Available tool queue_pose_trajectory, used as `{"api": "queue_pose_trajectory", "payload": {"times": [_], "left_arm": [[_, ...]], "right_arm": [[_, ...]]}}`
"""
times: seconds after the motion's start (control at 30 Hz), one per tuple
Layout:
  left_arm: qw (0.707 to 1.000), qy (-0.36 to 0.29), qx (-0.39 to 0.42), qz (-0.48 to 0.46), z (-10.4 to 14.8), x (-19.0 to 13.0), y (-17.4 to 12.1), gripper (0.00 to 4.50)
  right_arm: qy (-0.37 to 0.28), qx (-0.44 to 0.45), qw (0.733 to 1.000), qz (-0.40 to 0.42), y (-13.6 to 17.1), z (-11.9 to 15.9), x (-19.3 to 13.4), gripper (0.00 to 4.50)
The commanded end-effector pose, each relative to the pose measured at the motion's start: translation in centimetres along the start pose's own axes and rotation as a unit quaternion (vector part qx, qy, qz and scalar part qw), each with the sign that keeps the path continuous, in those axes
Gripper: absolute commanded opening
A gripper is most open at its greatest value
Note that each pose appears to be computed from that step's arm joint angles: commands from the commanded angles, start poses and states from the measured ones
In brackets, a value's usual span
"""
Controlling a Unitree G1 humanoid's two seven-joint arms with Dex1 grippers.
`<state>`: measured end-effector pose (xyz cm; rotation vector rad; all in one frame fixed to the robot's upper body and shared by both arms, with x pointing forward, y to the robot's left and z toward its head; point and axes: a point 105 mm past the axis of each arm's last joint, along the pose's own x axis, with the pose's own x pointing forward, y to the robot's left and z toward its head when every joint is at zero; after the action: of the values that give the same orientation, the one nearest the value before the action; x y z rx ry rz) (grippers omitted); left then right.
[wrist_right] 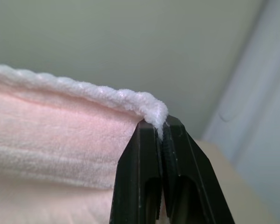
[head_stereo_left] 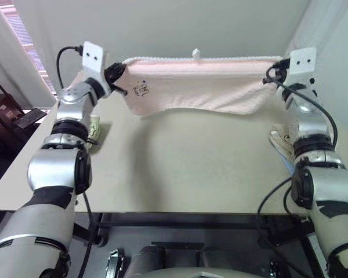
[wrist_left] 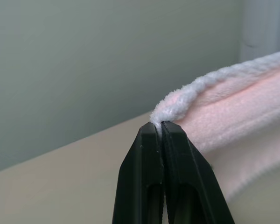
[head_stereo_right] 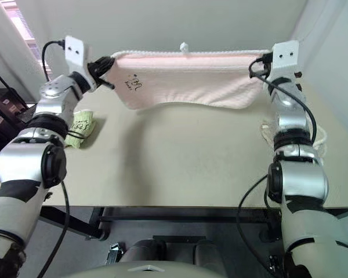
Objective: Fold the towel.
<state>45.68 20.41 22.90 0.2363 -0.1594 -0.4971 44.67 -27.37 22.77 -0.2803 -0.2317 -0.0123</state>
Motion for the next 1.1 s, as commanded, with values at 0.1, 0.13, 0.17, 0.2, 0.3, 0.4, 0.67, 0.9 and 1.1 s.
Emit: {"api": "queue_pose_trajectory", "payload": {"times": [0.1,0.13,0.17,0.2,0.3,0.4,0.67,0.9,1.1], "left_arm": [[0.996,0.029,0.02,-0.085,-4.3,-6.3,0.5,0.02],[0.994,0.035,0.018,-0.099,-5.1,-7.3,0.3,0.02],[0.993,0.04,0.014,-0.113,-5.7,-8.3,0.0,0.02],[0.991,0.041,0.009,-0.127,-6.2,-9.3,-0.3,0.02],[0.988,0.05,-0.006,-0.147,-7.0,-12.0,-1.1,0.02],[0.985,0.072,-0.013,-0.154,-7.5,-14.1,-1.9,0.02],[0.973,0.143,-0.036,-0.177,-8.8,-18.3,-4.1,0.02],[0.957,0.208,-0.042,-0.198,-9.9,-22.3,-5.3,0.02],[0.939,0.254,-0.053,-0.225,-11.0,-25.2,-6.4,0.02]], "right_arm": [[-0.041,0.025,0.995,0.092,0.4,-0.7,-6.7,0.0],[-0.043,0.03,0.992,0.119,1.1,-0.6,-8.3,0.0],[-0.036,0.04,0.988,0.142,1.8,-0.6,-9.8,0.0],[-0.023,0.05,0.985,0.162,2.3,-0.6,-11.3,0.0],[0.011,0.06,0.976,0.207,3.4,-1.0,-15.0,0.0],[0.047,0.06,0.971,0.227,3.8,-1.6,-17.3,0.0],[0.111,0.043,0.954,0.276,4.7,-3.4,-20.9,0.0],[0.179,0.053,0.931,0.315,5.0,-4.1,-25.0,0.0],[0.236,0.07,0.909,0.335,5.0,-4.1,-28.3,0.0]]}}
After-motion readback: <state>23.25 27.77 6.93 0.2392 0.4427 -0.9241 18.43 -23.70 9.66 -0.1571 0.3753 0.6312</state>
